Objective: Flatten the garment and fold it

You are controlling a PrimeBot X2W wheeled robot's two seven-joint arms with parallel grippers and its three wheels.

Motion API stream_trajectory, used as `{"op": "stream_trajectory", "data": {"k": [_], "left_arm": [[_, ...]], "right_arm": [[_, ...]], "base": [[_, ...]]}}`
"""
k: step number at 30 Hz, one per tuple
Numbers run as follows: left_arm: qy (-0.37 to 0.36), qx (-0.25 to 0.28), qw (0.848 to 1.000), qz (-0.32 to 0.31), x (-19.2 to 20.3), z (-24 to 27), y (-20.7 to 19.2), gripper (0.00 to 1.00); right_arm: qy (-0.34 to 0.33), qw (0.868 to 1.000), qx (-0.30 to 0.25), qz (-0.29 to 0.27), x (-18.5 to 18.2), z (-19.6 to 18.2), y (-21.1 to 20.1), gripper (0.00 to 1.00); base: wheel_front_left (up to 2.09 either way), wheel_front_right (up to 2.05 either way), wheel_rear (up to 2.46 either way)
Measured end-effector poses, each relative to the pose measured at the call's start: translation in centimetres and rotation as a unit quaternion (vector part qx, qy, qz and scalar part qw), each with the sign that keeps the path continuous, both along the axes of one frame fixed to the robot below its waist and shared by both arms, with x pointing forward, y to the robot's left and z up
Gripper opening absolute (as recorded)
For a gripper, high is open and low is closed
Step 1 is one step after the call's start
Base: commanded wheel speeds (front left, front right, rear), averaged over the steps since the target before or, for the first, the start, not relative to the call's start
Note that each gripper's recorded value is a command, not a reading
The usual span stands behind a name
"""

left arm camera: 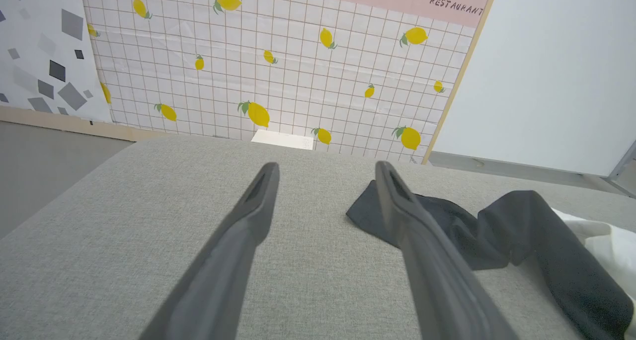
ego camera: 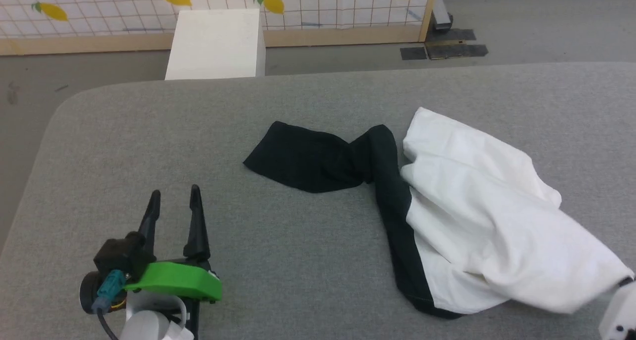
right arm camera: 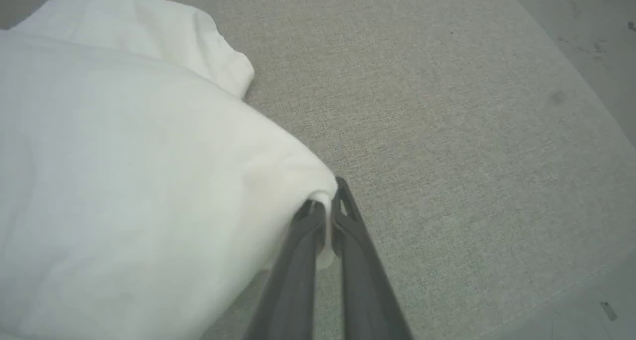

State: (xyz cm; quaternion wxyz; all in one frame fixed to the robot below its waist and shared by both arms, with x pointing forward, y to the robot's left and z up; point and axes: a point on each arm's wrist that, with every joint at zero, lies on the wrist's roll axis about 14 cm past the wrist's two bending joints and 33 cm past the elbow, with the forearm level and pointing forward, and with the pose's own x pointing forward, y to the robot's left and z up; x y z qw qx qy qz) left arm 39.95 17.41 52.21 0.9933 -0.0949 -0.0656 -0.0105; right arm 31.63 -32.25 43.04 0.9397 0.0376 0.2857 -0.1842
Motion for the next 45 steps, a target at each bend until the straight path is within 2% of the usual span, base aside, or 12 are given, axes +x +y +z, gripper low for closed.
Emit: {"op": "stream_trajectory", "data": {"k": [3, 4, 5, 13, 19, 31, 38, 39, 40, 41, 43, 45], "left_arm": [[0.004, -0.001, 1.0, -0.012, 0.0, -0.2, -0.8, 1.0], [0.006, -0.002, 1.0, -0.017, 0.0, -0.4, -1.2, 1.0], [0.008, -0.003, 1.0, -0.024, 0.1, -0.5, -1.6, 1.0], [0.034, -0.027, 0.991, -0.129, 0.4, -2.0, -8.2, 1.0], [0.058, -0.026, 0.965, -0.254, 2.7, -1.4, -16.3, 1.0], [0.293, 0.031, 0.881, -0.37, 2.6, -10.1, -24.8, 1.0], [0.412, 0.097, 0.812, -0.402, 0.9, -13.9, -26.5, 1.0], [0.42, 0.096, 0.803, -0.412, 0.7, -13.9, -26.8, 0.48], [0.422, 0.095, 0.799, -0.418, 0.5, -13.8, -26.9, 0.16], [0.423, 0.089, 0.796, -0.423, 0.3, -13.7, -27.0, 0.0], [0.421, 0.082, 0.797, -0.426, 0.2, -13.5, -27.1, 0.0], [0.398, 0.059, 0.82, -0.408, 1.0, -12.9, -26.6, 0.0]], "right_arm": [[0.028, 0.999, 0.016, -0.022, -1.6, -1.7, -0.8, 0.0], [0.025, 0.999, 0.02, -0.022, -1.6, -1.8, -0.7, 0.62], [0.021, 0.999, 0.021, -0.018, -1.6, -1.8, -0.4, 1.0], [-0.131, 0.99, -0.011, 0.042, 1.6, 3.0, 2.7, 1.0], [-0.227, 0.971, -0.004, 0.079, 3.1, 6.2, 5.6, 1.0], [-0.226, 0.972, 0.004, 0.063, 2.1, 4.9, 5.4, 1.0], [-0.215, 0.975, 0.005, 0.049, 1.5, 3.9, 4.8, 1.0], [-0.214, 0.976, 0.005, 0.049, 1.5, 3.9, 4.8, 1.0], [-0.215, 0.975, 0.005, 0.05, 1.6, 3.9, 4.9, 1.0], [-0.215, 0.975, 0.006, 0.052, 1.8, 3.9, 5.0, 1.0], [-0.216, 0.975, 0.008, 0.056, 2.1, 3.8, 5.2, 1.0], [-0.218, 0.974, 0.01, 0.064, 2.5, 3.9, 5.7, 1.0]], "base": [[0.0, 0.0, 0.0], [0.0, 0.0, 0.0], [0.0, 0.0, 0.0], [0.0, 0.0, 0.0], [0.0, 0.0, 0.0], [0.0, 0.0, 0.0], [0.0, 0.0, 0.0], [0.0, 0.0, 0.0], [0.0, 0.0, 0.0], [0.0, 0.0, 0.0], [0.0, 0.0, 0.0], [0.0, 0.0, 0.0]]}}
